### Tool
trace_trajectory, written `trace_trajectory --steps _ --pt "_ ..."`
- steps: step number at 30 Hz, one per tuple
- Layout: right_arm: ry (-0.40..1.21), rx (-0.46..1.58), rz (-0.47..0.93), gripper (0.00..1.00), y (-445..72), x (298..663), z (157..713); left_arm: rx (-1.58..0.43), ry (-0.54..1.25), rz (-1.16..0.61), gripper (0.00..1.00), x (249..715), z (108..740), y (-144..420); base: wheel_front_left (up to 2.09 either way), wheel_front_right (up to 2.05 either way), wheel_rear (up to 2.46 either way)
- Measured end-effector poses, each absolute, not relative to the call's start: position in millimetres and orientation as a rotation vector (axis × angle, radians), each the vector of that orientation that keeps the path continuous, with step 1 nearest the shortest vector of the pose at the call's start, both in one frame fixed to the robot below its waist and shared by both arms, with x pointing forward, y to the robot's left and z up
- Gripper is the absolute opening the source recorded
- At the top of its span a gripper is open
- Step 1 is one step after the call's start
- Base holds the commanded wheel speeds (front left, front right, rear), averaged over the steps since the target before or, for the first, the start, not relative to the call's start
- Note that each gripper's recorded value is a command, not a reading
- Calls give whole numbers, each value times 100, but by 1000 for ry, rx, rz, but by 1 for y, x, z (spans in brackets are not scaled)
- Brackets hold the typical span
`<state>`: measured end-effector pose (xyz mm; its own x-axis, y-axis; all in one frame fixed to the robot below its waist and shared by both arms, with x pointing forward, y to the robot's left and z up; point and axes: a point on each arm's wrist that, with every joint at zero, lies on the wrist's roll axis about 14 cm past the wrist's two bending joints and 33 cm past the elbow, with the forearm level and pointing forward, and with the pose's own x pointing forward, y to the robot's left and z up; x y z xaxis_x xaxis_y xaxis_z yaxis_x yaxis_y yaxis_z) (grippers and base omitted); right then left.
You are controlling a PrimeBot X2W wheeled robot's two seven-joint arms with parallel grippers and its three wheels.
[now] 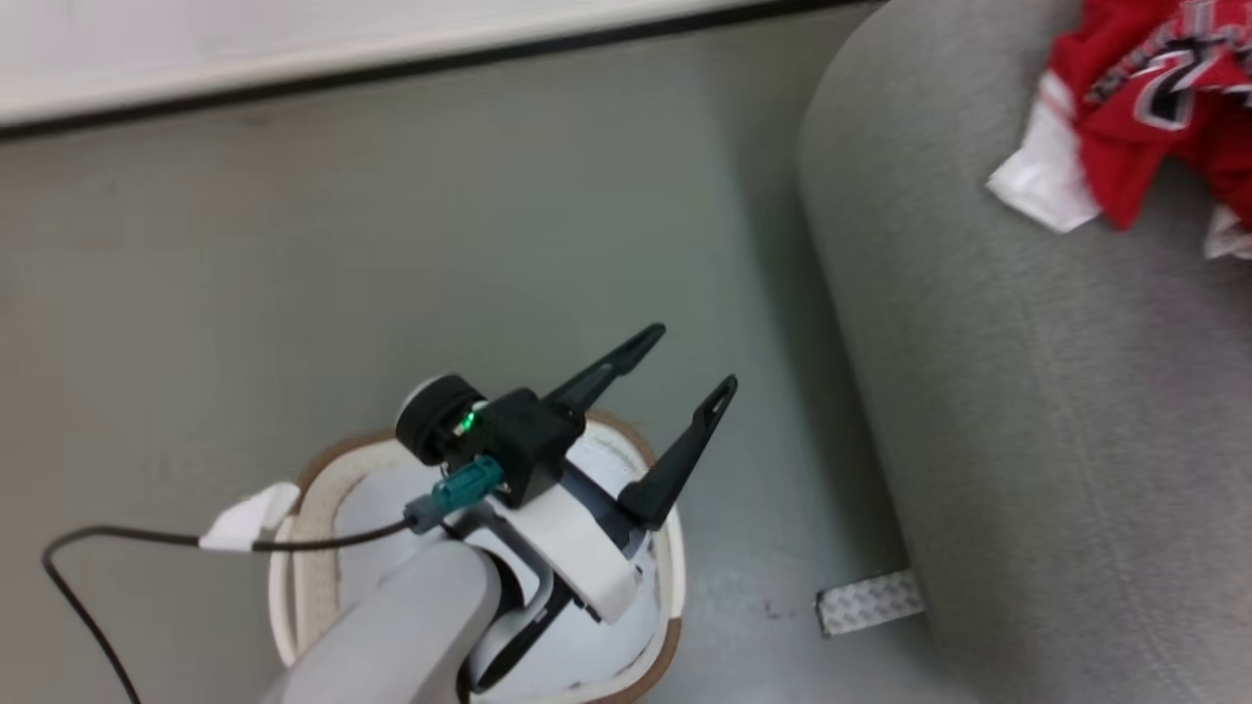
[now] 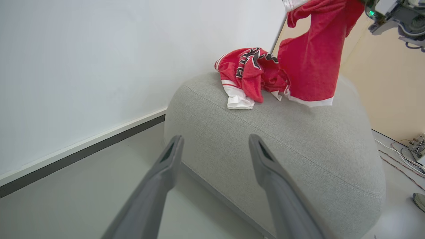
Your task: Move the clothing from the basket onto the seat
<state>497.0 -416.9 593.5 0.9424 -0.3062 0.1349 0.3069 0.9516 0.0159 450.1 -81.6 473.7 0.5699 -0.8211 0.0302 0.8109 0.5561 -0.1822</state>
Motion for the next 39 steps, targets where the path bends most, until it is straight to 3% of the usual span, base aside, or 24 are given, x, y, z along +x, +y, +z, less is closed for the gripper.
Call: trace_trajectory --steps 7,9,12,14,15,16,22,31,39 --pt "290 -33 -314 0 -416 527 465 -192 110 -868 100 472 442 -52 0 0 0" --pt "374 -39 -309 20 -413 527 440 -189 124 -849 100 474 435 -46 0 0 0" --pt "459 -55 -306 33 -413 522 417 -182 131 -828 100 476 431 -39 0 0 0" --pt "466 -53 -302 51 -412 521 416 -181 121 -823 100 478 434 -38 0 0 0" --pt "461 -55 -302 83 -412 521 418 -181 116 -820 100 478 436 -38 0 0 0" --pt "456 -57 -299 100 -411 521 420 -178 113 -819 100 479 437 -37 0 0 0" --pt "443 -79 -258 100 -402 511 435 -171 89 -805 100 474 452 -35 0 0 0" --pt "371 -66 -213 100 -398 459 485 -157 38 -697 100 448 488 -6 0 0 0" --pt "17 14 -106 100 -360 434 574 -156 -101 -479 100 434 546 59 0 0 0"
